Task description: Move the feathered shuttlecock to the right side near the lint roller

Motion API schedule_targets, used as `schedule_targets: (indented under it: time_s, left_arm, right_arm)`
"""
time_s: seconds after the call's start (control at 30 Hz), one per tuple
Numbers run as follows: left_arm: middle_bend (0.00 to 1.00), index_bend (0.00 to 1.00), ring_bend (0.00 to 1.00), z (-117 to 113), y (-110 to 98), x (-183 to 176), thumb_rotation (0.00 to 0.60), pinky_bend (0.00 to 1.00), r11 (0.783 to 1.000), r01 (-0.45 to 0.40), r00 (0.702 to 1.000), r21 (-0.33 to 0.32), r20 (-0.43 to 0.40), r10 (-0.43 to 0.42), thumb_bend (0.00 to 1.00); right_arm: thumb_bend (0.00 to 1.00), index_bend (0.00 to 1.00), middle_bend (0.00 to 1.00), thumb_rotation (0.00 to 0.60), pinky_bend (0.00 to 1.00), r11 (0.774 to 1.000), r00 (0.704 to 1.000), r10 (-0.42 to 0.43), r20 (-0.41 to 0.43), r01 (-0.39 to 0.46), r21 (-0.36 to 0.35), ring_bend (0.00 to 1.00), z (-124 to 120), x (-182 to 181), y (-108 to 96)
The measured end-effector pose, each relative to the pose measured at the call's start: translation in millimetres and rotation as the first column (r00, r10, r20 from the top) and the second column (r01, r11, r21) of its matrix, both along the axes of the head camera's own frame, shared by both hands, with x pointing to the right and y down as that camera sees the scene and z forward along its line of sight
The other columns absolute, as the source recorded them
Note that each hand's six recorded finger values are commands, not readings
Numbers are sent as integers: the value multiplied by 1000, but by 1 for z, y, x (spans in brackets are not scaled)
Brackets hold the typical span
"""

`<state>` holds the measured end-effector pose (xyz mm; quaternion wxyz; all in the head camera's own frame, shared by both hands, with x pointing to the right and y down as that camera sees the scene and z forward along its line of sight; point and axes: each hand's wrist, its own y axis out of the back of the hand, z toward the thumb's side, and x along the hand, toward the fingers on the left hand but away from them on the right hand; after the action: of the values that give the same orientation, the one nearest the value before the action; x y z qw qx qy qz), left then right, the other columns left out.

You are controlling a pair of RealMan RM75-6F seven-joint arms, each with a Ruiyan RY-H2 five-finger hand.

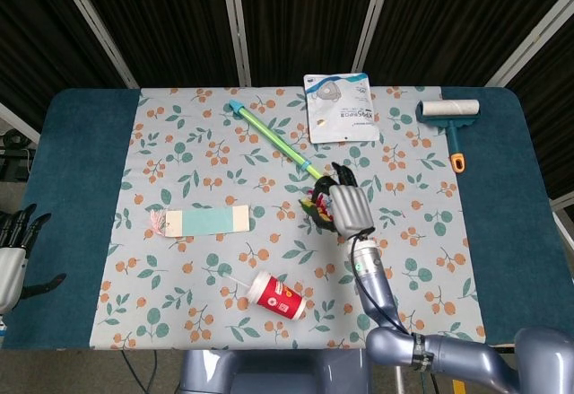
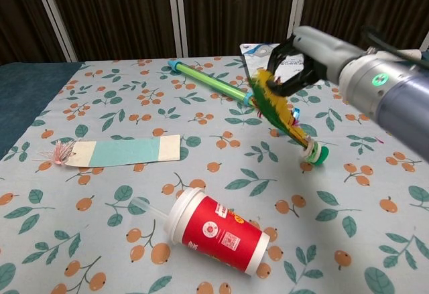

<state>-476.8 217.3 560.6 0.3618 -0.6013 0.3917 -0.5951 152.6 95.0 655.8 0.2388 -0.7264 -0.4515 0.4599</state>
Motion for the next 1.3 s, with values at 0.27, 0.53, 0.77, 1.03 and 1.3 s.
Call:
schedule_targets:
  time_s: [0.27, 0.53, 0.77, 1.03, 1.3]
  left_arm:
    - [0, 114, 0, 0, 0, 0, 553, 0, 1000, 1, 1000, 3, 2, -1, 144]
    - [0, 114, 0, 0, 0, 0, 555, 0, 1000, 2, 1000, 6, 5, -2, 144]
    - [0, 114, 0, 0, 1, 0, 553, 0, 1000, 3, 1000, 7, 5, -3, 144]
    - [0, 114, 0, 0, 1, 0, 555, 0, 1000, 2, 1000, 6, 3, -2, 143]
    - [0, 114, 0, 0, 1, 0, 554, 0, 1000, 1, 1000, 8, 7, -1, 144]
  right_arm:
    - [388, 618, 316, 600, 0, 988, 991, 136, -2, -135, 70, 0, -40, 60, -34]
    - [388, 618, 316, 600, 0, 972, 974, 227, 12, -228, 63, 0, -53, 104, -39]
    - [388, 618, 316, 600, 0, 969, 970, 244, 4, -244, 25, 0, -43, 117, -28]
    - [388, 619, 316, 600, 0, 964, 963, 266, -32, -266, 21, 0, -35, 137, -26]
    - [390, 620, 316, 600, 0, 962, 960, 274, -60, -275, -6, 0, -30, 155, -20]
